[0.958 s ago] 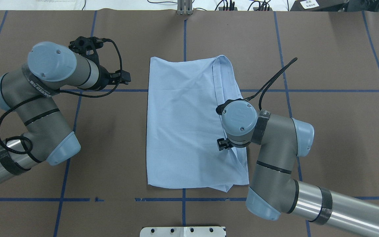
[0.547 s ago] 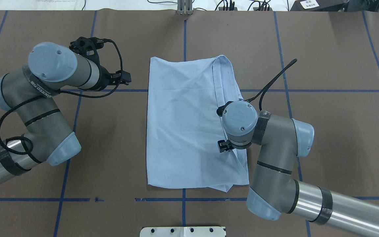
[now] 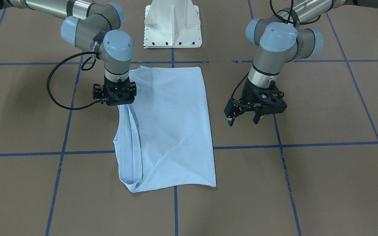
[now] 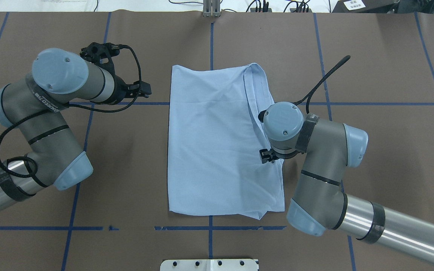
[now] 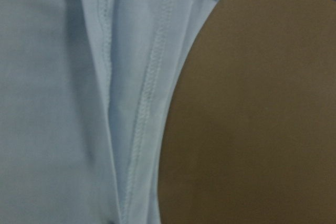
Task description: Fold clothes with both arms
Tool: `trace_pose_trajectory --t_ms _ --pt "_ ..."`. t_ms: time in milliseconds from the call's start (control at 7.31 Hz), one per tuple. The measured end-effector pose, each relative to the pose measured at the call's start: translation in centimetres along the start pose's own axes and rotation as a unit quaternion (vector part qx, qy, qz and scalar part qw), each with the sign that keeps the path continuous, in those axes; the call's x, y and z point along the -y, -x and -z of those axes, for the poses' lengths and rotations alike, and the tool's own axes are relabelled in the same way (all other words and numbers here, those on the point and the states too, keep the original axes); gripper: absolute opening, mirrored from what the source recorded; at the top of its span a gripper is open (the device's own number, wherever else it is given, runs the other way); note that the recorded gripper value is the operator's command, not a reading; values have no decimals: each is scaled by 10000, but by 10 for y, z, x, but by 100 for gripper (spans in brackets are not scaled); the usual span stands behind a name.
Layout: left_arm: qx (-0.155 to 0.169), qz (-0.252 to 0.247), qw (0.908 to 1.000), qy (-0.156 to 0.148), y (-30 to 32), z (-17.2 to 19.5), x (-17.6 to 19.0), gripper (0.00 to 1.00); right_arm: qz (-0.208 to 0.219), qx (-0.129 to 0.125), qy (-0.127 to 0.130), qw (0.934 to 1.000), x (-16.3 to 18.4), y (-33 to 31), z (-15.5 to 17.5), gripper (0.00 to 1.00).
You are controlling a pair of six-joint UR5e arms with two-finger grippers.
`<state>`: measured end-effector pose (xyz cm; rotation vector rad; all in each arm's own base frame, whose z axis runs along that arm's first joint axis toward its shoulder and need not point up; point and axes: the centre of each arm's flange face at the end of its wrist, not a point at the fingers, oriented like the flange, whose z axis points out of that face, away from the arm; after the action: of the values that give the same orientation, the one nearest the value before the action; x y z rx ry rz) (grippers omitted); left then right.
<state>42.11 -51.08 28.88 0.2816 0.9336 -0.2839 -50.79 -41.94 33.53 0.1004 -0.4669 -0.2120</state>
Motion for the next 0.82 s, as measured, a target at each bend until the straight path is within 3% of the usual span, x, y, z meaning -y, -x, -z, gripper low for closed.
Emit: trace_pose_trajectory --t_ms 274,821 --pt "-39 0 10000 21 -2 3 -1 100 72 -159 14 9998 17 -28 5 100" --pt "-57 -36 10000 23 -3 4 -1 100 42 221 -131 9997 60 2 50 100"
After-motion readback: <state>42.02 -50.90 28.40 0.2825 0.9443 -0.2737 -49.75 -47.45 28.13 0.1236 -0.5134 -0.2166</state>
